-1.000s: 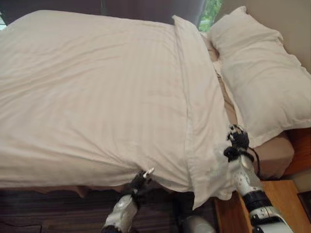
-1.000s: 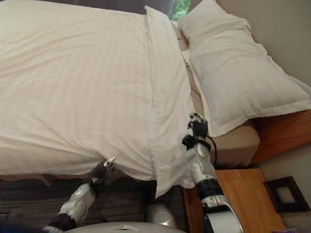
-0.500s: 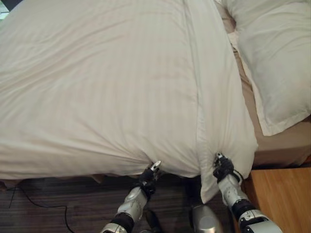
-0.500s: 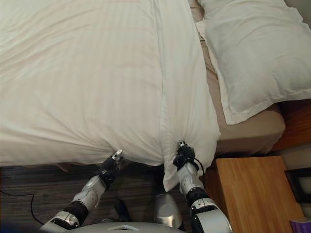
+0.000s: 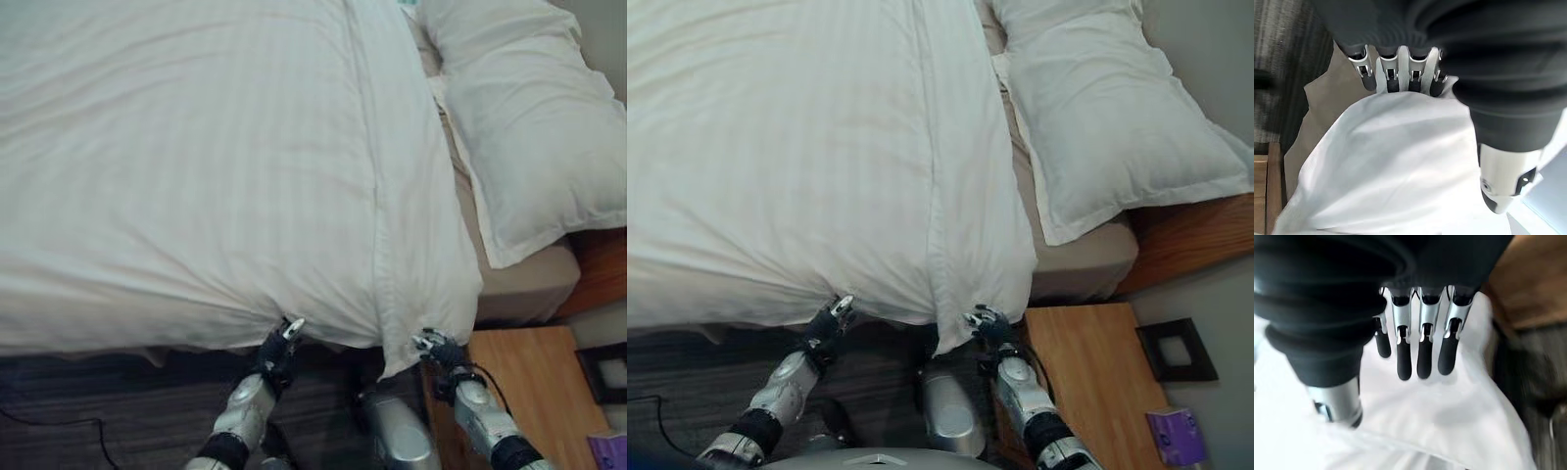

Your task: Making the bed.

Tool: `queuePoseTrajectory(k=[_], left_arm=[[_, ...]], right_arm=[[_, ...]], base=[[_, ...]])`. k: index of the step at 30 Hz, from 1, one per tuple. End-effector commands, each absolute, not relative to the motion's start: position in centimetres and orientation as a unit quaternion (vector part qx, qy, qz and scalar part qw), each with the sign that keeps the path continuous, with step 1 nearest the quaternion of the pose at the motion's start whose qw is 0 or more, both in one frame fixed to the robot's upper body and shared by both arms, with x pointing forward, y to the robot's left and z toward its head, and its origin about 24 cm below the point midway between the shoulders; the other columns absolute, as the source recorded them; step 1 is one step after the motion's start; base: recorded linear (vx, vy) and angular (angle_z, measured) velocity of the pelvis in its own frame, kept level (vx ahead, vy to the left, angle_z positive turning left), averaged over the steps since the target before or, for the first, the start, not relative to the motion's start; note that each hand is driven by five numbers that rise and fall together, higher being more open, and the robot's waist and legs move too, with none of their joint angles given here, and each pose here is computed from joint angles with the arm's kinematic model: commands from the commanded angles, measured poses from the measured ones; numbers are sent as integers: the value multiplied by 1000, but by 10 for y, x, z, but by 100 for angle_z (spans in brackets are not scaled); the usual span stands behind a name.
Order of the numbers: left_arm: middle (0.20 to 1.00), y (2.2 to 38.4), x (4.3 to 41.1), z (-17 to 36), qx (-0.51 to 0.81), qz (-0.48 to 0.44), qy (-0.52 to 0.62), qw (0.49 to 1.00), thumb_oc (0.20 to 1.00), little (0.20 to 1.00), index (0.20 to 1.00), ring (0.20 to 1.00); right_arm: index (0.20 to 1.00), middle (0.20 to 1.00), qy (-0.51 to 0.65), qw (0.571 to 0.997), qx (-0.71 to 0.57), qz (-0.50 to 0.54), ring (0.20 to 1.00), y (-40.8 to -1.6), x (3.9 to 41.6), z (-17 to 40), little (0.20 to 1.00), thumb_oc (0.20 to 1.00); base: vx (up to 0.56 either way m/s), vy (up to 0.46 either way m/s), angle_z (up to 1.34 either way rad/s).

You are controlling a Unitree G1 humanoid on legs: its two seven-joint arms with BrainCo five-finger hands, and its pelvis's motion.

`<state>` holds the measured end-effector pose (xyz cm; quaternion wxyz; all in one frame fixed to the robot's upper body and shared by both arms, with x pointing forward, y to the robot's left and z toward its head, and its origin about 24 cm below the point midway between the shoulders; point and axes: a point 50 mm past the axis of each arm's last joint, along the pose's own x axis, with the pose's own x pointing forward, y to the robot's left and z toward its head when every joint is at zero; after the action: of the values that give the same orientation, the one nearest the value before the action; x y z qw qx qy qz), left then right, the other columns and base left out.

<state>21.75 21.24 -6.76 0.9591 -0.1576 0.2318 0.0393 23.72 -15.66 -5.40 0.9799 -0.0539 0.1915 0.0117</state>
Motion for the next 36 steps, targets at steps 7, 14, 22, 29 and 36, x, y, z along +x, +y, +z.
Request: queuePoseTrajectory(k=[7,14,22,29,36], left_arm=[[1000,209,231,-30,-169,42,129,976,1000,1000,1000,1000],[1000,204,248,11,-167,52,23,984,1000,1000,1000,1000],[1000,203,252,51,-125,69,-76,987,1000,1000,1000,1000],[1000,219,258,80,-12,80,-133,988,1000,1000,1000,1000],[1000,233,257,80,27,94,-124,988,1000,1000,1000,1000]], right_arm=[[1000,1000,-93,959,-260,65,1000,-140,269,46,1000,1000],[1000,1000,-166,943,-281,61,1000,-126,280,72,1000,1000],[1000,1000,-120,948,-288,68,1000,-131,266,45,1000,1000],[1000,1000,-112,951,-287,0,1000,-165,270,56,1000,1000],[1000,1000,-102,966,-237,3,1000,-162,270,58,1000,1000]], base=[[-265,-86,-57],[-396,-44,-1],[-123,169,84],[-70,323,97],[-40,153,47]])
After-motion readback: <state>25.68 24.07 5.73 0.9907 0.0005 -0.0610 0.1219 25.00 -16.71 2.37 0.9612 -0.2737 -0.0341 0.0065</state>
